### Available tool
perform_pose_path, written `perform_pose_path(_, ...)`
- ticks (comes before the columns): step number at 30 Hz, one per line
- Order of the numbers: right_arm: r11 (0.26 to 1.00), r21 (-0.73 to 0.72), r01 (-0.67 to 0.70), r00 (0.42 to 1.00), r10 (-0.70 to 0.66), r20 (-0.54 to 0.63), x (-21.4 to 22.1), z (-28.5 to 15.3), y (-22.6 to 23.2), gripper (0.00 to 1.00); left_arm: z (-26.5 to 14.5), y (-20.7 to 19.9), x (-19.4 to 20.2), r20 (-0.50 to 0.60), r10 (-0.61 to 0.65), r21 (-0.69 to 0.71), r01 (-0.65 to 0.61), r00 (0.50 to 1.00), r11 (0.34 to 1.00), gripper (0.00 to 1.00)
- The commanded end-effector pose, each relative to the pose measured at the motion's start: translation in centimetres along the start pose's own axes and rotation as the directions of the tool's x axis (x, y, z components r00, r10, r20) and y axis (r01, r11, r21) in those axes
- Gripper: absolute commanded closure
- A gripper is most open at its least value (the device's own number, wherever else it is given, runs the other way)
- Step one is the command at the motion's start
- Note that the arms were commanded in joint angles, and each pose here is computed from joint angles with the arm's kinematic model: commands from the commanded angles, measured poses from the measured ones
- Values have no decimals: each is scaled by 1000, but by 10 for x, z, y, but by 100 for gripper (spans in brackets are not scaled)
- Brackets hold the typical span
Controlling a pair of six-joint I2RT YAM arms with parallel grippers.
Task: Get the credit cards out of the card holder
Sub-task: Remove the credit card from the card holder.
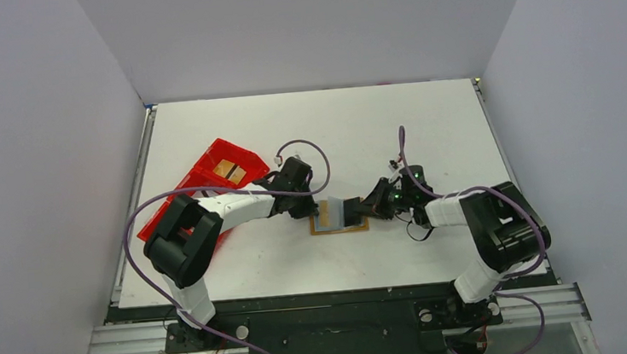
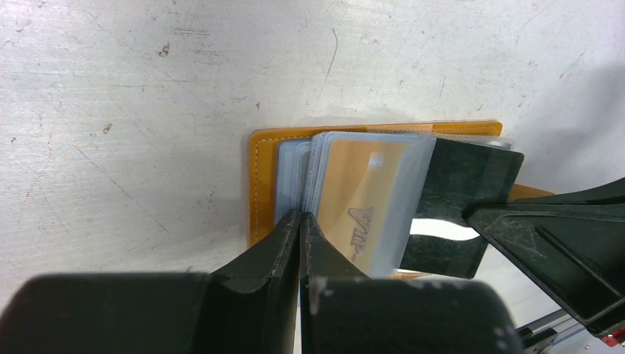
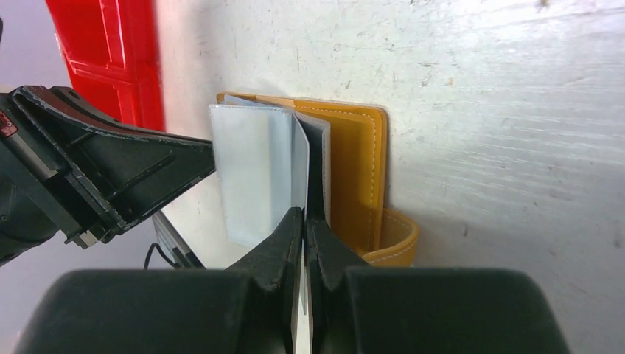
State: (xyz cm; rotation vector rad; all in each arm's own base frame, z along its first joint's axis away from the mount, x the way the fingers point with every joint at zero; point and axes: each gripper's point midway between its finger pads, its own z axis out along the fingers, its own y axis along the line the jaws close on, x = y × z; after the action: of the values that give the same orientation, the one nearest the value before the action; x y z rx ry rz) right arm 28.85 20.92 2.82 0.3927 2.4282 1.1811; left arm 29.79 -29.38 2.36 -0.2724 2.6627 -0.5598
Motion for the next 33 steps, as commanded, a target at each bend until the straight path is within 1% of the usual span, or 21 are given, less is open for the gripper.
perform_pose_path(1,997,61,36,998,-39,49,-9,-9,-6,100,9,51,31,-85,42,-175,-56,995,983,100)
perform_pose_path(10,997,35,68,995,-70,74,-23,-19,19,100,-7,26,7,-30,82,-122,-85,996,989,100)
perform_pose_path(15,996,6,86,992,-86,87,-33,-25,40,100,-27,6,-13,21,107,-75,-105,994,992,99)
perform_pose_path(17,996,-8,92,992,-91,90,-36,-27,50,100,-36,-3,-22,43,115,-40,-114,992,993,89)
perform_pose_path(18,995,-21,96,991,-93,96,-39,-28,57,100,-43,-6,-29,61,118,-23,-117,991,993,82)
perform_pose_path(20,994,-50,101,990,-95,101,-43,-29,70,100,-54,-9,-40,82,114,17,-116,990,993,74)
perform_pose_path(21,993,-62,102,990,-95,101,-43,-30,75,100,-58,-12,-42,80,110,41,-114,991,993,73)
perform_pose_path(22,991,-83,104,990,-95,108,-46,-31,84,100,-65,-13,-51,100,100,76,-107,990,991,68)
perform_pose_path(23,990,-95,105,990,-95,109,-47,-31,89,100,-71,-17,-50,86,97,121,-107,992,987,66)
perform_pose_path(26,983,-147,112,988,-95,118,-50,-33,111,100,-93,-26,-60,110,71,251,-97,991,963,61)
perform_pose_path(30,971,-209,120,988,-98,115,-51,-35,136,100,-118,-35,-67,123,33,389,-79,992,918,60)
perform_pose_path(33,958,-265,113,990,-86,112,-51,-36,154,100,-129,-37,-68,114,4,459,-57,993,886,58)
